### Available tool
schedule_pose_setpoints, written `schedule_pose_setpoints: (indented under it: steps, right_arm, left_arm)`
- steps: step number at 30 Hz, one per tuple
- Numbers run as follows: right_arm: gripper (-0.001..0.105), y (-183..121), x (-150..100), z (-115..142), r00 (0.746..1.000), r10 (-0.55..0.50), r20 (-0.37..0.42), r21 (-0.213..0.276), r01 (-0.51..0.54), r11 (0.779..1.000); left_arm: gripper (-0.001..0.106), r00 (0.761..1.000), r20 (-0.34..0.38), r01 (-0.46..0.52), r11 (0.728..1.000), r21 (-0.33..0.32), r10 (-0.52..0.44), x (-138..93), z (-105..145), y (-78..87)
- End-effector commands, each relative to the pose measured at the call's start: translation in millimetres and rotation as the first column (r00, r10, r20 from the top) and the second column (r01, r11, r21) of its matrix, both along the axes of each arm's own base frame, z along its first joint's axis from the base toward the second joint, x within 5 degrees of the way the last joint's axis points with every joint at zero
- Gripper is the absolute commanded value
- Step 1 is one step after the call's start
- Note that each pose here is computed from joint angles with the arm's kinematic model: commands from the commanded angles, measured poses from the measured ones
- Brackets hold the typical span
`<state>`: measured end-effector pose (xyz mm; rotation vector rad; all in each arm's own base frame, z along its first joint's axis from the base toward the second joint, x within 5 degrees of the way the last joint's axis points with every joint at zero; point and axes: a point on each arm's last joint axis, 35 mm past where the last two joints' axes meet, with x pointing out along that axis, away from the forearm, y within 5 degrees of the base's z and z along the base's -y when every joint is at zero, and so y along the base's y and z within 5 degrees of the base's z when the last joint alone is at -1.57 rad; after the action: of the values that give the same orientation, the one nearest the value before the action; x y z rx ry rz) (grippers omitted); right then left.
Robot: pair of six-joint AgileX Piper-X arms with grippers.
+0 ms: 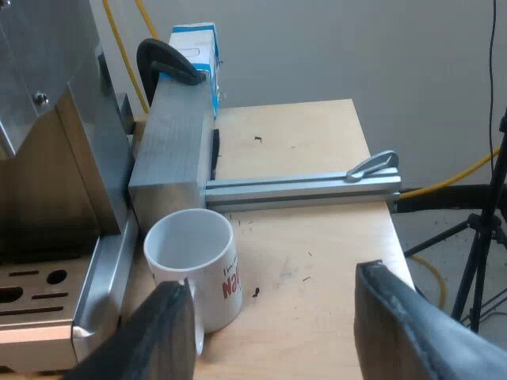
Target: Remove mug from coffee machine
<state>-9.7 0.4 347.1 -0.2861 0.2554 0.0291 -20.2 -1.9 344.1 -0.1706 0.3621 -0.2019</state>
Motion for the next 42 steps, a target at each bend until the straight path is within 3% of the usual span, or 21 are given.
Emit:
schedule_pose_setpoints:
  steps: [1,7,15,22,42]
  right_arm:
    - [0.048,0.1,7.4,-1.5,1.0,0.003,0.004,0.002,-0.003,1.0]
    - [0.048,-0.2,22.9,-14.5,1.0,0.002,0.009,0.004,-0.003,1.0]
    - [0.048,-0.4,38.4,-42.2,0.997,0.003,-0.073,0.005,-0.002,1.0]
    - [0.048,-0.5,45.0,-58.4,0.992,0.003,-0.128,0.006,-0.002,1.0]
    - [0.048,-0.5,45.3,-58.5,0.992,0.003,-0.126,0.006,-0.002,1.0]
  left_arm:
    - [0.08,0.999,-0.019,-0.031,0.999,0.013,0.031,7.3,-4.8,0.4]
    - [0.08,0.999,0.001,-0.037,0.999,0.012,0.037,24.9,-16.8,-1.5]
    - [0.08,0.999,-0.014,-0.037,0.999,0.015,0.037,49.6,-44.9,-4.4]
    - [0.08,0.998,-0.046,-0.035,0.999,0.019,0.036,54.3,-55.6,-5.0]
    - [0.08,0.998,-0.046,-0.032,0.999,0.017,0.032,55.9,-57.7,-5.3]
